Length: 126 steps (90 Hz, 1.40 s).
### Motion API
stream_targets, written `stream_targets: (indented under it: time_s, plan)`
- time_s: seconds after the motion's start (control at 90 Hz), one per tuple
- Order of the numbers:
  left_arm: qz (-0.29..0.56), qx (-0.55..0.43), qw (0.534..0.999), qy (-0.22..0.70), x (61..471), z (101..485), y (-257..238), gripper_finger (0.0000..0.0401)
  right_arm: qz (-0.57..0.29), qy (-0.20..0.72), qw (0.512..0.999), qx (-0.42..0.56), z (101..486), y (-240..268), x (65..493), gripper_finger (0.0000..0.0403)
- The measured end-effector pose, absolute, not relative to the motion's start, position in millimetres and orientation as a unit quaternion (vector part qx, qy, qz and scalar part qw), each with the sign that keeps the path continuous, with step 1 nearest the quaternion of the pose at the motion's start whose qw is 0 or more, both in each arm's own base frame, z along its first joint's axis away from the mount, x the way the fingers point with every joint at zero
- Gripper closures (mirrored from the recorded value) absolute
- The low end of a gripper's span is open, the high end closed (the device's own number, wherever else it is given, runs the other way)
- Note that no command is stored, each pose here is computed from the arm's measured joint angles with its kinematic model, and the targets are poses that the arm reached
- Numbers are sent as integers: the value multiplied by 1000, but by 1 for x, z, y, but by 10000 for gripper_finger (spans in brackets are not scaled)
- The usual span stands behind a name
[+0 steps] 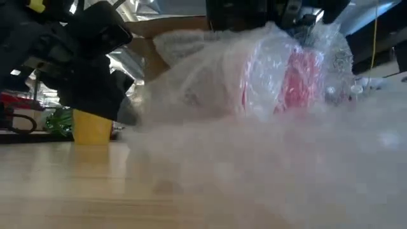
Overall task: Wrap mug
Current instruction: Wrap the red mug with the bubble wrap
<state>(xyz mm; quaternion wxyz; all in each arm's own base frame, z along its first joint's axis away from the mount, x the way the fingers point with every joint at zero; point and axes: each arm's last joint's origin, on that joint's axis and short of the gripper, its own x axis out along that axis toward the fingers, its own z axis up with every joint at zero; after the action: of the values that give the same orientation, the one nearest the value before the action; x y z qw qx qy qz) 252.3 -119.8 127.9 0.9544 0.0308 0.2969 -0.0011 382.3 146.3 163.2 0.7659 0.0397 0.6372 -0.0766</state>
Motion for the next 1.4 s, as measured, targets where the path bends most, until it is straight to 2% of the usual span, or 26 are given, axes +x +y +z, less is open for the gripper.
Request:
stream_targets:
  time_s: [0.278,0.733,1.4]
  plan:
    - [-6,29,954,298,252,128,-120,401,-29,641,766,45,168,149,387,359]
    - [-7,27,954,298,252,128,-120,401,-22,660,751,14,208,151,392,359]
    - [-7,27,954,298,252,128,-120,401,14,626,779,22,255,155,400,359]
